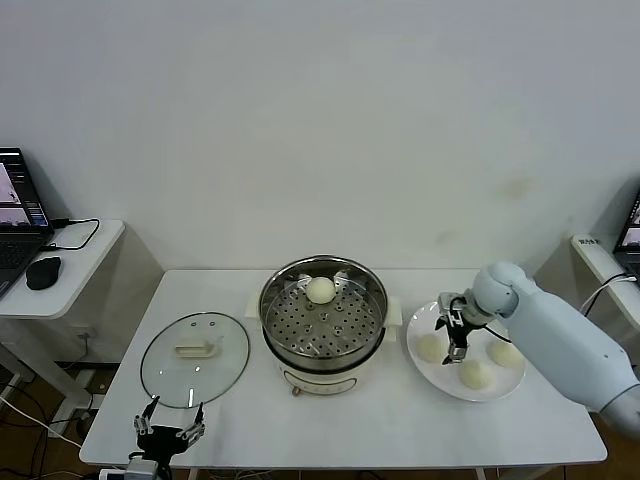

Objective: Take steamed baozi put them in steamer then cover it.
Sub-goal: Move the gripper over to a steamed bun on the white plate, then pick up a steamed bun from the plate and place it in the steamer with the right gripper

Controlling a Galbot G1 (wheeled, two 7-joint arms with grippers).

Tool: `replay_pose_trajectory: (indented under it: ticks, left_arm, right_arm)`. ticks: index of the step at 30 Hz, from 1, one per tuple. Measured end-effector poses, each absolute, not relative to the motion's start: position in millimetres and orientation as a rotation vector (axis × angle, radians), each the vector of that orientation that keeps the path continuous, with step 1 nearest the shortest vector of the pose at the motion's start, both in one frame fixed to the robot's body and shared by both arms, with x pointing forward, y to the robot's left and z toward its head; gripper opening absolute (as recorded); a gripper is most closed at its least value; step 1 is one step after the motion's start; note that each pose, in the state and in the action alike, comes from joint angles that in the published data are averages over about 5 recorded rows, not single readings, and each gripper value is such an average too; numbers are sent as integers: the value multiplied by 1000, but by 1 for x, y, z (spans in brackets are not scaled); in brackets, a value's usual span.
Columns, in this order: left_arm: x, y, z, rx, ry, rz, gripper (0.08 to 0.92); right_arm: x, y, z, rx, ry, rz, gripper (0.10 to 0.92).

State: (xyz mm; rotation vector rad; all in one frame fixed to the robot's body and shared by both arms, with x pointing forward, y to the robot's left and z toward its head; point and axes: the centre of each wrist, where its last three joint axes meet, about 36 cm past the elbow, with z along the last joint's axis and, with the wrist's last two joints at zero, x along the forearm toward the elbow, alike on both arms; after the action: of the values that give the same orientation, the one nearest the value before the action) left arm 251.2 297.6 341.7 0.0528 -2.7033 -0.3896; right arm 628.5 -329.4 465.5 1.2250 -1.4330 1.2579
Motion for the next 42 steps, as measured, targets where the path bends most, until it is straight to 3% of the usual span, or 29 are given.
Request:
replay_pose_trajectory:
  ticks: [23, 29, 42]
  left_arm:
    - [251, 295, 337, 52, -2697, -385, 823]
    - [252, 296, 337, 52, -2697, -386, 823]
    - [255, 295, 337, 50, -2705, -385, 823]
  right_arm:
    - [639, -321, 451, 1221, -1435, 1241, 821]
    - [641, -321, 449, 1221, -1436, 1233, 719]
    - [645, -331, 474, 1210, -1469, 1223, 676]
